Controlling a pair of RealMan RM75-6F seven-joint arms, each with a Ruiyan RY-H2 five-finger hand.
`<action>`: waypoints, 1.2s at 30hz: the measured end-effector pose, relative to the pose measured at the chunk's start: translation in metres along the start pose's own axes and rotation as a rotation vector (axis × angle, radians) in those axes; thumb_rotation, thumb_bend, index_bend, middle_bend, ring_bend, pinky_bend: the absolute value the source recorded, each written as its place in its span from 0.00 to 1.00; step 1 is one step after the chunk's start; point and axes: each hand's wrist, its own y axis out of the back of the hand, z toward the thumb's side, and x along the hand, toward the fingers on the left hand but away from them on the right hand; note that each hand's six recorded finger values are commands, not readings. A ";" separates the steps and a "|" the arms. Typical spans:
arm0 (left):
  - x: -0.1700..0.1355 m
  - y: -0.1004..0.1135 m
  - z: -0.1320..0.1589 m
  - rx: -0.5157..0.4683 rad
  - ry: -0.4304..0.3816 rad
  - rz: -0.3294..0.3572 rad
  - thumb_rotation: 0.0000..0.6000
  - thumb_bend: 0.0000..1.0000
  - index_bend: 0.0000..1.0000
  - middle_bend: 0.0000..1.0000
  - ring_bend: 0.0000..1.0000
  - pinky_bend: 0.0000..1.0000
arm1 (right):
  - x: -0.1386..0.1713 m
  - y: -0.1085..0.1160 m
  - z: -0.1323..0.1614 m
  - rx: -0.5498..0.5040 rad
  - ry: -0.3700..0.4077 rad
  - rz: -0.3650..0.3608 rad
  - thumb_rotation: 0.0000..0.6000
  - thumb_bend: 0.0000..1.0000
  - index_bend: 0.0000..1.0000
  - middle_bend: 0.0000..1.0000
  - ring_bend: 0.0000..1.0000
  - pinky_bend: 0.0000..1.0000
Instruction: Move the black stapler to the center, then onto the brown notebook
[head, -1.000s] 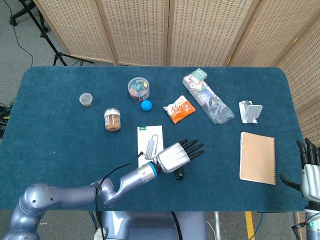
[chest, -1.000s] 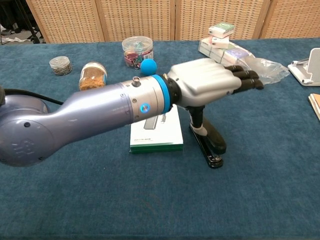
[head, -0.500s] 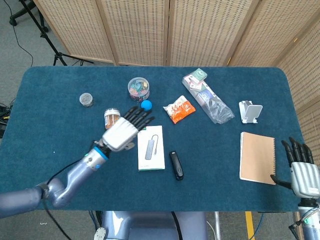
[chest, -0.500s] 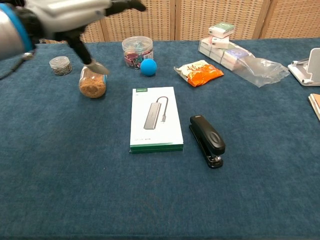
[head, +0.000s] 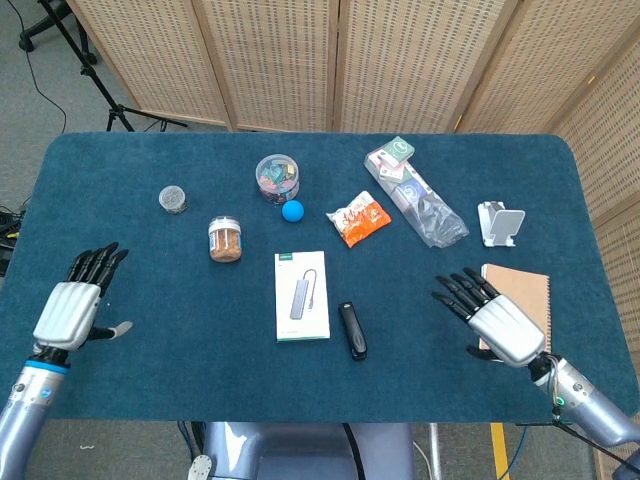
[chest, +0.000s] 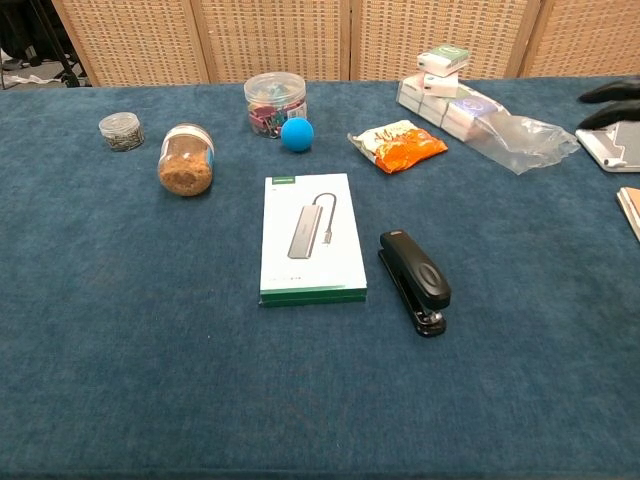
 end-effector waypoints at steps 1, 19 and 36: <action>-0.005 0.000 -0.005 0.000 0.012 -0.004 1.00 0.00 0.00 0.00 0.00 0.00 | -0.007 -0.002 0.004 0.025 0.055 0.011 1.00 0.18 0.11 0.00 0.00 0.00; -0.027 0.009 -0.003 0.031 0.030 0.007 1.00 0.00 0.00 0.00 0.00 0.00 | -0.118 -0.030 0.074 0.353 0.679 0.123 1.00 0.26 0.14 0.04 0.00 0.00; -0.019 0.004 -0.008 0.024 0.052 -0.028 1.00 0.00 0.00 0.00 0.00 0.00 | -0.155 -0.041 0.092 0.455 0.713 0.133 1.00 0.35 0.21 0.08 0.00 0.01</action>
